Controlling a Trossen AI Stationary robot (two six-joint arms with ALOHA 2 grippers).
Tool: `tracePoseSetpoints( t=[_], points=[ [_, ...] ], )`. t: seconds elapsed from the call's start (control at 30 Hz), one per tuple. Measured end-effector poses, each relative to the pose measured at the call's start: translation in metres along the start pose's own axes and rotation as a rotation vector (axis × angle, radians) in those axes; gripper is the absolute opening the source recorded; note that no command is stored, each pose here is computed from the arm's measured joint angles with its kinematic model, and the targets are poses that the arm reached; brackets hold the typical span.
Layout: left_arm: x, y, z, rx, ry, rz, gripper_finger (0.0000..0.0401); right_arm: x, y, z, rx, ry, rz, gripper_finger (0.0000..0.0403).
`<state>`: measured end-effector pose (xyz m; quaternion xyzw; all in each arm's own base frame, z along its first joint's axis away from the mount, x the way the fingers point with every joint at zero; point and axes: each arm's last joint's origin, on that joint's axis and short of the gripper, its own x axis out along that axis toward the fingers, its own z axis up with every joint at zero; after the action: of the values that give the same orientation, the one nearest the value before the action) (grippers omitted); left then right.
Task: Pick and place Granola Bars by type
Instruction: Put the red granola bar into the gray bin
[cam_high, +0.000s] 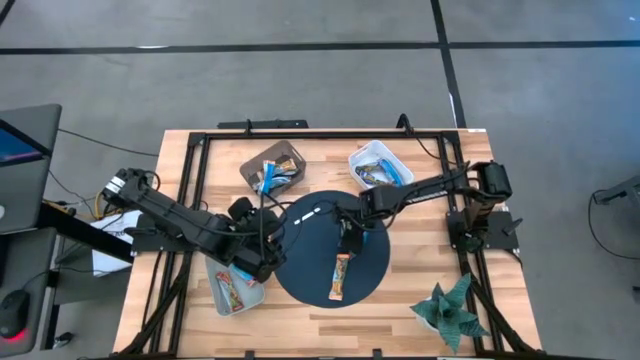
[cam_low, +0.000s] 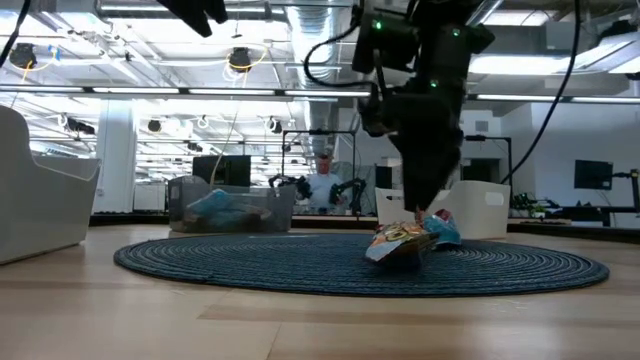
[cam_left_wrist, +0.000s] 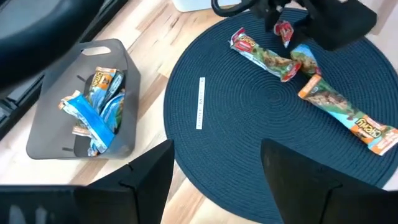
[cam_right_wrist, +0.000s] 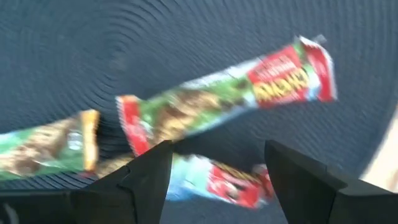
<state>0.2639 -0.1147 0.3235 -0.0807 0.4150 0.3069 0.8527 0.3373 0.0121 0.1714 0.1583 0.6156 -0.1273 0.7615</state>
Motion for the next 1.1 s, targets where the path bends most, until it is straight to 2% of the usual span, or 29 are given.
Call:
tracePoseSetpoints(
  t=[0.2,0.43,1.0,1.1],
  points=[
    [0.002,-0.002,-0.001,0.002,0.008,-0.003,0.0234,0.003,-0.011,0.000,0.010,0.017,-0.100,0.0248],
    [0.002,-0.003,0.000,-0.003,0.004,-0.007,0.0234,0.003,-0.015,0.003,-0.021,-0.016,-0.163,0.0248],
    [0.002,-0.003,0.000,-0.004,-0.004,-0.004,0.0234,0.003,-0.001,0.005,-0.192,-0.081,-0.132,0.0248],
    [0.002,-0.003,0.000,-0.003,-0.004,-0.005,0.0234,0.003,0.001,0.006,-0.223,-0.082,-0.080,0.0248]
  ],
)
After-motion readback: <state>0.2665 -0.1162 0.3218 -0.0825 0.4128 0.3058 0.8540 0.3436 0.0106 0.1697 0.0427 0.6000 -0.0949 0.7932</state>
